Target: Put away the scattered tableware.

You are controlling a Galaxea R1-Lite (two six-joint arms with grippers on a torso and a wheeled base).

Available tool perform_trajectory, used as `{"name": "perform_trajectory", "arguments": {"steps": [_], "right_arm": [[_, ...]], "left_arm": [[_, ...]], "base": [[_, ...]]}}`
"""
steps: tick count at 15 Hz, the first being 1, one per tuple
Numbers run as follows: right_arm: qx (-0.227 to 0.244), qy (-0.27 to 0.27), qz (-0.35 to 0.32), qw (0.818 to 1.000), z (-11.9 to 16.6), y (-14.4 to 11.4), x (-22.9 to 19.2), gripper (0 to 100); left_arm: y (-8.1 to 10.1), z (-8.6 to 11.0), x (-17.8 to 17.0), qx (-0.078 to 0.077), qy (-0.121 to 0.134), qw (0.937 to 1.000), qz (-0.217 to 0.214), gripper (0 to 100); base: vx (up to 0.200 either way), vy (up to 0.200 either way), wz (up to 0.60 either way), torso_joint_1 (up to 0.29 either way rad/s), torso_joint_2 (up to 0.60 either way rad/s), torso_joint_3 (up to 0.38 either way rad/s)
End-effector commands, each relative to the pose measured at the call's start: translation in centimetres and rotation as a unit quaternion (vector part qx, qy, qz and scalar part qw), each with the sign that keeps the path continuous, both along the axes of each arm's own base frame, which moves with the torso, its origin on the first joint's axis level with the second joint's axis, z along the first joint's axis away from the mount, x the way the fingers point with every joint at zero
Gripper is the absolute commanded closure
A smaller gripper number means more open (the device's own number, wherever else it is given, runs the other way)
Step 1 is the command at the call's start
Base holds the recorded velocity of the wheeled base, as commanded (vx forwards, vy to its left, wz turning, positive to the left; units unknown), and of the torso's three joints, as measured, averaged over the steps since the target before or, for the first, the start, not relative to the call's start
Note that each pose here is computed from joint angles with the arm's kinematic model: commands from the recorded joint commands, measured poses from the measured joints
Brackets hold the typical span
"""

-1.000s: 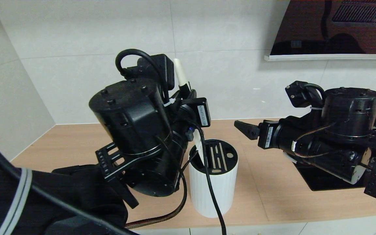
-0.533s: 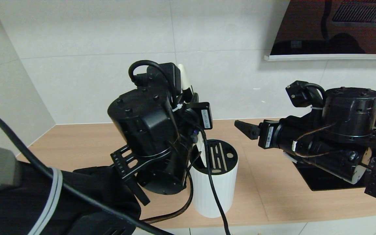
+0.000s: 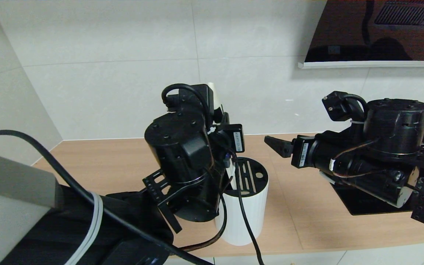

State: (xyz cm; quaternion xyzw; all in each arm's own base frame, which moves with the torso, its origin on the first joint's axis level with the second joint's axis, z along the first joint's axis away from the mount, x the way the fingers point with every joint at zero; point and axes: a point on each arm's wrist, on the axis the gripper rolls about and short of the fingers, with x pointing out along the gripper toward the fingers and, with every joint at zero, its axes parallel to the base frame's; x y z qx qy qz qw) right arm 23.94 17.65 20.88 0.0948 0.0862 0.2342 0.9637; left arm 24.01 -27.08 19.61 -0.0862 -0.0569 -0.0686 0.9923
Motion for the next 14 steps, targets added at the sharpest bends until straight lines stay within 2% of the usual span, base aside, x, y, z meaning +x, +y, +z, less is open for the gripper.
{"name": "perform_trajectory", "arguments": {"steps": [1, 4, 7, 9, 14], "right_arm": [[0.0, 0.0, 0.0, 1.0, 0.0, 0.0, 0.0, 0], [0.0, 0.0, 0.0, 1.0, 0.0, 0.0, 0.0, 0], [-0.002, 0.002, 0.0, 1.0, -0.2, 0.1, 0.1, 0], [-0.002, 0.002, 0.0, 1.0, -0.2, 0.1, 0.1, 0], [-0.003, 0.003, 0.0, 1.0, -0.3, 0.1, 0.1, 0]], "left_arm": [[-0.3, -0.8, 0.2, 0.008, 0.007, 0.9999, 0.0, 100], [-0.6, -1.4, 0.4, 0.014, 0.012, 0.9998, 0.001, 100], [-1.1, -3.1, 0.9, 0.026, 0.024, 0.9994, 0.007, 100], [-1.5, -3.9, 1.2, 0.022, 0.021, 0.9995, 0.013, 100], [-1.8, -5.1, 1.1, 0.035, 0.032, 0.9988, 0.012, 100]], "base": [[0.0, 0.0, 0.0, 0.0, 0.0, 0.0], [0.0, 0.0, 0.0, 0.0, 0.0, 0.0], [0.0, 0.0, 0.0, 0.0, 0.0, 0.0], [0.0, 0.0, 0.0, 0.0, 0.0, 0.0], [0.0, 0.0, 0.0, 0.0, 0.0, 0.0]]}}
